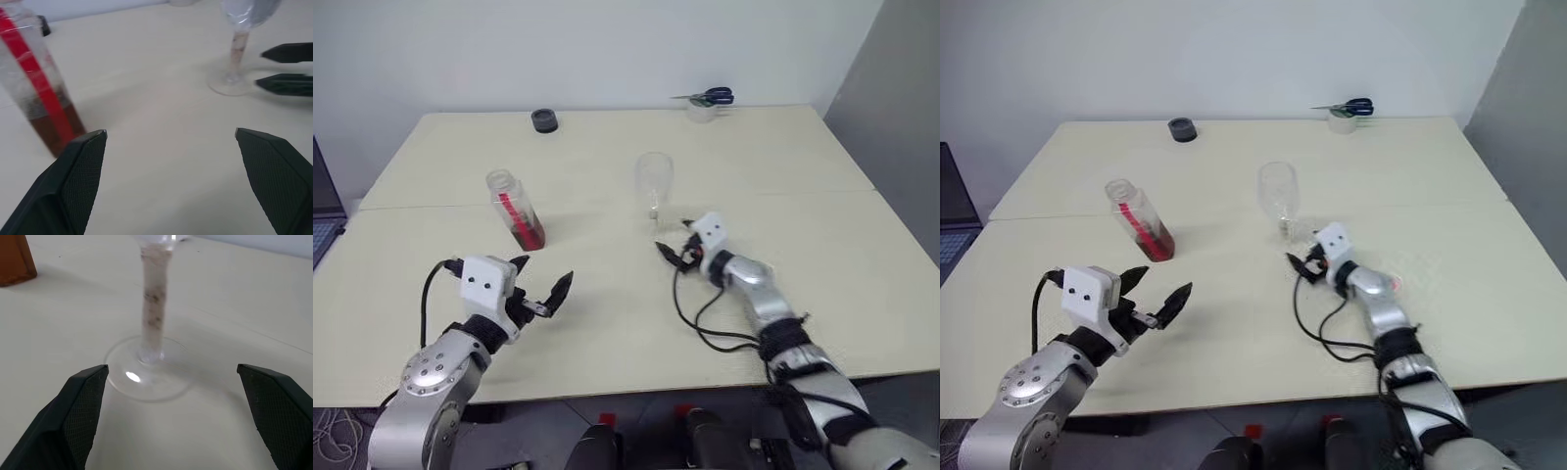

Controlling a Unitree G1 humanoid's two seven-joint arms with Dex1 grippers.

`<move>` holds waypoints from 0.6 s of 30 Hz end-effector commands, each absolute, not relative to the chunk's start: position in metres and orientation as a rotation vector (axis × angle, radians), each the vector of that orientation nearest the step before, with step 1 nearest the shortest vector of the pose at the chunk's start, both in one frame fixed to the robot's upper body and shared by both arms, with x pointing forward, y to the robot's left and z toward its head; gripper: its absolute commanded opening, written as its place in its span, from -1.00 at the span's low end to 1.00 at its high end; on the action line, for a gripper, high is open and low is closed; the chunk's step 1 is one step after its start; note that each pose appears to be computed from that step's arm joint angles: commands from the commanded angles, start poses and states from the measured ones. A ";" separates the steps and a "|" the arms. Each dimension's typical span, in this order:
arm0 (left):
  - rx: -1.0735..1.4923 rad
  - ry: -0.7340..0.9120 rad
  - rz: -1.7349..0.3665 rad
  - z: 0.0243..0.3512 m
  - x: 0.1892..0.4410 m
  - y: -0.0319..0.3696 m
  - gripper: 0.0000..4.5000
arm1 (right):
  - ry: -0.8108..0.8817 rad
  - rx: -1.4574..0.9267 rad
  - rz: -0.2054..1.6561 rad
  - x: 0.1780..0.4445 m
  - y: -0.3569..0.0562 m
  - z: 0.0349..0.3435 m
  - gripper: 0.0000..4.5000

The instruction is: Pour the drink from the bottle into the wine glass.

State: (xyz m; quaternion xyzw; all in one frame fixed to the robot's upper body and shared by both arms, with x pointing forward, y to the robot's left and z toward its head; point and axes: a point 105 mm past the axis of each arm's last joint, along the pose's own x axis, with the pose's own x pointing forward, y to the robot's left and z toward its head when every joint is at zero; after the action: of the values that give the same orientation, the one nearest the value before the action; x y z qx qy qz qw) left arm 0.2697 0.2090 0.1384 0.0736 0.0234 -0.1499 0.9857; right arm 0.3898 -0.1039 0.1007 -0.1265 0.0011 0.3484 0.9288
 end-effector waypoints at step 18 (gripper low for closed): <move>0.168 -0.078 0.121 0.141 0.326 0.253 1.00 | -0.030 -0.278 1.309 0.250 -0.097 0.232 0.99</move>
State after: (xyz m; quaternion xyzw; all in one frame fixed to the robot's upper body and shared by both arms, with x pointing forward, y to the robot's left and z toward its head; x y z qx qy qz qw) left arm 0.3231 0.2530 0.1305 0.0746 -0.0133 0.0445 0.9961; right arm 0.2541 -0.0987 0.2170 -0.1278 0.0100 0.6038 0.7868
